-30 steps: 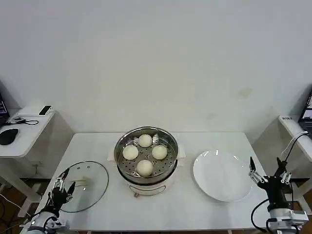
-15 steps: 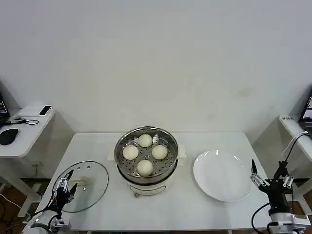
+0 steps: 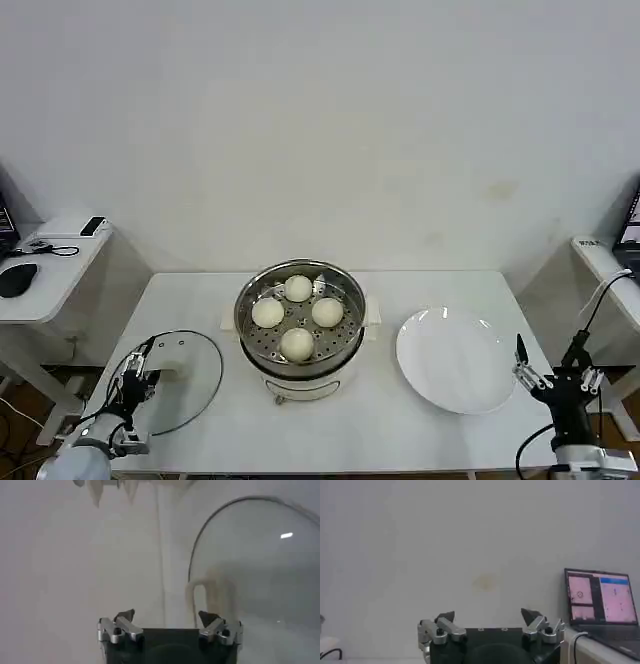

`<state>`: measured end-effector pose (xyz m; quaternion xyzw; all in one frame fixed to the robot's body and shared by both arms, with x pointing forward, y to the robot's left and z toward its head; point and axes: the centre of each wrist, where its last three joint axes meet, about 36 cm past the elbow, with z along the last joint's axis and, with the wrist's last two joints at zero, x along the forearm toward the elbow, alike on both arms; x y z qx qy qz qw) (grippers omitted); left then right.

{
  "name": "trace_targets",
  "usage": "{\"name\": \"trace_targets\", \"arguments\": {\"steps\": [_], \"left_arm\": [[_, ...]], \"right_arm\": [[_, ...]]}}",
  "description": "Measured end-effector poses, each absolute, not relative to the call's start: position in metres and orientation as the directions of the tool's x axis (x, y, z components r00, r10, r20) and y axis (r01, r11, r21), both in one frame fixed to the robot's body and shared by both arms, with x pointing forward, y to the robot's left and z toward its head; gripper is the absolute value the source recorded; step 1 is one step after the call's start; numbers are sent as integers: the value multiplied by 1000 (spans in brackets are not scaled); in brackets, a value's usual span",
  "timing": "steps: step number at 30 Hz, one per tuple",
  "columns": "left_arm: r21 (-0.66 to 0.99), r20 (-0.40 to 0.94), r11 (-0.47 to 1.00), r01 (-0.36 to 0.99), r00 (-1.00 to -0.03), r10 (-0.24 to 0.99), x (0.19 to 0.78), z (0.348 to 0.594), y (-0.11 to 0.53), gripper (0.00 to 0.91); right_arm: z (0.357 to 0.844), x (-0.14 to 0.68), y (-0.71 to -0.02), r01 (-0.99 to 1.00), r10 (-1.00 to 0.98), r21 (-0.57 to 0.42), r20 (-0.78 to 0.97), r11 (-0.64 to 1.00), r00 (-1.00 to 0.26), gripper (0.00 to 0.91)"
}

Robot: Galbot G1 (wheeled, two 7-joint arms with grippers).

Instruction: Take steamed baozi put them in steamer then cover it.

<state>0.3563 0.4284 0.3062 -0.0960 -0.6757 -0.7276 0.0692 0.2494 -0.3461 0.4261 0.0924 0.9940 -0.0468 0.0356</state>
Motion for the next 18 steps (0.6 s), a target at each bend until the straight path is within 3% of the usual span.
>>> {"name": "trace_targets", "arguments": {"steps": [2, 3, 4, 5, 6, 18], "left_arm": [[972, 227, -76, 224, -974, 27, 361, 305, 428, 907], [972, 225, -74, 222, -974, 26, 363, 304, 428, 786], [972, 225, -74, 222, -974, 26, 366, 304, 428, 212], [972, 225, -74, 222, -974, 26, 367, 303, 429, 60], [972, 225, -73, 223, -974, 25, 369, 302, 430, 0], [974, 219, -63, 217, -976, 23, 374, 296, 433, 0]], "right_arm": [[426, 249, -346, 188, 181, -88, -79, 978, -980, 907], [426, 249, -346, 188, 181, -89, -79, 978, -980, 907], [426, 249, -346, 188, 182, -89, -79, 978, -980, 907], [426, 249, -345, 189, 182, -90, -78, 978, -980, 907], [426, 249, -345, 189, 182, -91, -78, 978, -980, 907], [427, 249, -344, 184, 177, -92, -80, 979, -981, 907]]}}
